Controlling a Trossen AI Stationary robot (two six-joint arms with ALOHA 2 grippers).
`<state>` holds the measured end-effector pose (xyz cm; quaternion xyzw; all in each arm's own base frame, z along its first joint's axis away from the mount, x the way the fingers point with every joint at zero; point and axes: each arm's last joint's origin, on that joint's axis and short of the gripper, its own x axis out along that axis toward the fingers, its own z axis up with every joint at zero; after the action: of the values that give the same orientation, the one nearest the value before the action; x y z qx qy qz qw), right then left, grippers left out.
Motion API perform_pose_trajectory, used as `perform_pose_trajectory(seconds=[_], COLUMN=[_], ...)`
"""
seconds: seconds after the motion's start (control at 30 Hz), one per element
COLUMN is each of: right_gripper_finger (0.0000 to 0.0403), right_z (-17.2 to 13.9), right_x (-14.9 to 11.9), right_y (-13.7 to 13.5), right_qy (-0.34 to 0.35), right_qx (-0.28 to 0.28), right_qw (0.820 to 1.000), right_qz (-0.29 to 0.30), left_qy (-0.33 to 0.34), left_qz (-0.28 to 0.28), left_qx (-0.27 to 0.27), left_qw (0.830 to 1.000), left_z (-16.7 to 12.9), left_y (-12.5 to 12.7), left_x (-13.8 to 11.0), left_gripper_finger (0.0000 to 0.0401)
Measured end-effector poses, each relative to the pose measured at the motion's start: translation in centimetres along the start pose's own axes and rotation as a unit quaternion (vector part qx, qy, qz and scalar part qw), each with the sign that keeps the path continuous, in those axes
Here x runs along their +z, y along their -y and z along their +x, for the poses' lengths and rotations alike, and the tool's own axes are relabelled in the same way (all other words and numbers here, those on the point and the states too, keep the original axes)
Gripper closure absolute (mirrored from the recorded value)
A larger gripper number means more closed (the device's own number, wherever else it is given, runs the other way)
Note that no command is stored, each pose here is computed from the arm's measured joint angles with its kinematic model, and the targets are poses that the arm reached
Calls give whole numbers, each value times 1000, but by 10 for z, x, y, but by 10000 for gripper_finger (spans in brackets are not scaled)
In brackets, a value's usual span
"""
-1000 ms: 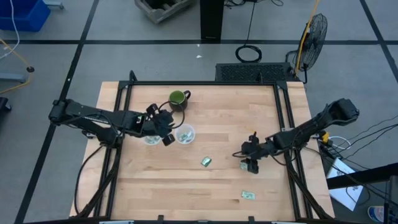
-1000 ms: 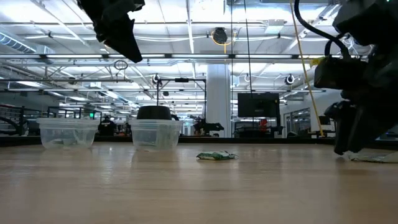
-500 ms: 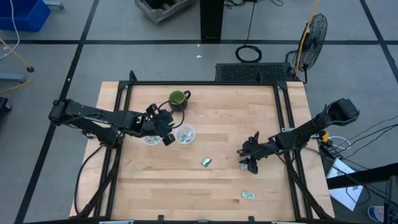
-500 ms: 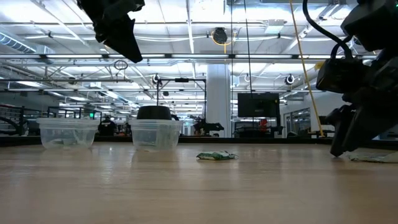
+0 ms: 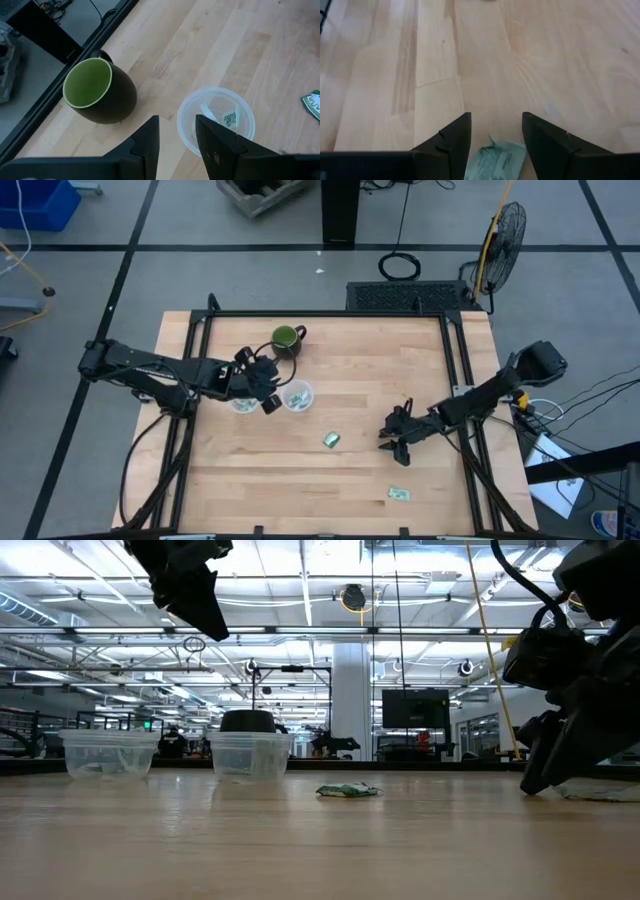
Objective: Pick and place Stevia / Truvia into bins
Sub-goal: Put the stevia pocket in the right plastic container
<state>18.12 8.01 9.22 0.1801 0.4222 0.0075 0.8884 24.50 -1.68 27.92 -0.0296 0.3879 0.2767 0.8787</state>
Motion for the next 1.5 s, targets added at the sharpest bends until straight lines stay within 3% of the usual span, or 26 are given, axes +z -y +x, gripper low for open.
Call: perform_pose_trajectory(seconds=[0.33,0.6,0.73,0.9,1.23,1.5], right_gripper_finger=[234,234,234,234,234,234], right_z=[-6,-21,-32,-42,-64,-31], right_x=[-6,1,11,21,51,36], right_y=[-4,-8,-11,-17,-49,-54], right_qy=[-32,-3,34,26,-109,-175], right_qx=[20,52,51,40,-57,-102], right_qw=[999,996,995,995,988,976], right_qz=[-39,-69,-78,-92,-98,-76], left_qy=[0,0,8,14,14,14], left_qz=[0,0,-5,-7,-7,-7], left_qx=[0,0,-3,-6,-6,-6], left_qw=[1000,1000,1000,1000,1000,1000], left_z=[0,0,0,0,0,0], left_y=[0,0,1,1,1,1], left_x=[0,0,2,3,3,3], left_gripper_finger=[267,267,267,267,267,267])
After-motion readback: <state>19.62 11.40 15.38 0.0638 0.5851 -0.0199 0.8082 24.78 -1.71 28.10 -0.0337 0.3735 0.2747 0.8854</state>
